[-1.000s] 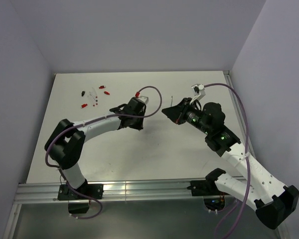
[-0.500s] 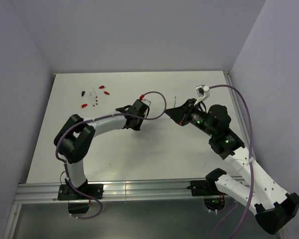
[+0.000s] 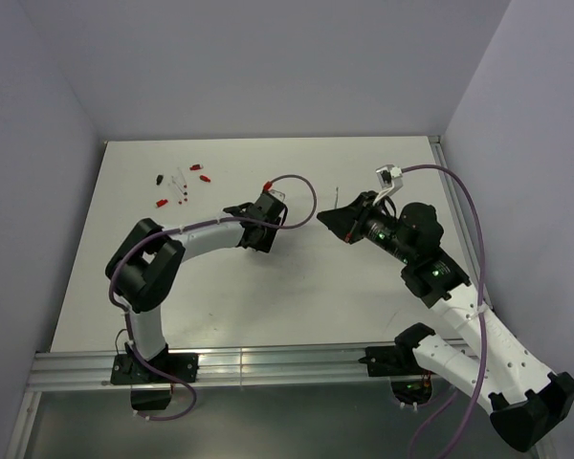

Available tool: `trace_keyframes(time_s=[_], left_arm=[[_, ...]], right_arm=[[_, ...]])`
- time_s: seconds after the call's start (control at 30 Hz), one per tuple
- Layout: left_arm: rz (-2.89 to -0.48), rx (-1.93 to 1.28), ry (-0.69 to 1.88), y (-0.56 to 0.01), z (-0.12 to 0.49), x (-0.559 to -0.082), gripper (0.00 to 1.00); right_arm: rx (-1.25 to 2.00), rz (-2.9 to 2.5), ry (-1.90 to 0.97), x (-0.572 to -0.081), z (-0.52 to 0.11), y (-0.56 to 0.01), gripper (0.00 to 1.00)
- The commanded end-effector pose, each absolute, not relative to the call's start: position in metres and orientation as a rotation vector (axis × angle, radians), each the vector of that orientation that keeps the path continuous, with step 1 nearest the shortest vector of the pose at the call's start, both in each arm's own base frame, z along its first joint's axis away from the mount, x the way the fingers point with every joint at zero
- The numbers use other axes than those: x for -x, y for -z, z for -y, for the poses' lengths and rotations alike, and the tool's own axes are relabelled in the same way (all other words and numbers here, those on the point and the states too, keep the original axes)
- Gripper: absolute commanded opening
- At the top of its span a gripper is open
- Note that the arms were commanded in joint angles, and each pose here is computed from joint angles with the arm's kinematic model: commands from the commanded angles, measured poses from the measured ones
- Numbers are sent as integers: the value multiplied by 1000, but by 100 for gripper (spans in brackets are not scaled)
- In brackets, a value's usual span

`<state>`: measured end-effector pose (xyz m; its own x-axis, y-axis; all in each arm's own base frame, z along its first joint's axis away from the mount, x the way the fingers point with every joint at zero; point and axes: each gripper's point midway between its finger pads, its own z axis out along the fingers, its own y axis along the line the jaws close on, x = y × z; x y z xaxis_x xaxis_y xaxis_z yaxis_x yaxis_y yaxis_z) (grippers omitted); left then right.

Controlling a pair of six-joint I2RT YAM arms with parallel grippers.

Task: Insert the pens into the pen caps
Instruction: Place the pen cap at the center of the board.

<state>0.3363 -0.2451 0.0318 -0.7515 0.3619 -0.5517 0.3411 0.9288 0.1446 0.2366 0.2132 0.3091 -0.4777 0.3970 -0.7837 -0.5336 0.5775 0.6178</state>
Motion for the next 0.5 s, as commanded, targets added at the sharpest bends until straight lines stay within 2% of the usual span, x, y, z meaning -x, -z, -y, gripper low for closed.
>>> trace_keyframes(time_s=[0.0, 0.03, 0.07, 0.13, 0.17, 0.2, 0.37, 0.43, 0.47], left_arm=[[-2377, -258, 32, -93, 255, -356, 54], [-2362, -195, 55, -106, 257, -359, 53], [-2371, -138, 90, -111, 261, -358, 45], [-2399, 68, 208, -118, 272, -352, 40], [-2398, 273, 277, -119, 278, -350, 33], [-2399, 341, 317, -117, 284, -343, 30], [-2232, 905, 463, -118, 302, -326, 39], [-2261, 988, 445, -106, 310, -321, 39], [-2227, 1123, 434, -102, 309, -323, 36]], right_arm=[[132, -1714, -1100, -234, -211, -317, 0], [133, -1715, -1102, -234, -211, -317, 0], [133, -1714, -1099, -233, -210, -317, 0], [129, -1713, -1091, -234, -209, -318, 0], [130, -1708, -1087, -234, -208, -319, 0], [127, -1703, -1085, -234, -207, -321, 0], [131, -1693, -1084, -230, -205, -328, 0], [131, -1682, -1089, -228, -204, -333, 0], [132, -1684, -1090, -226, -204, -333, 0]])
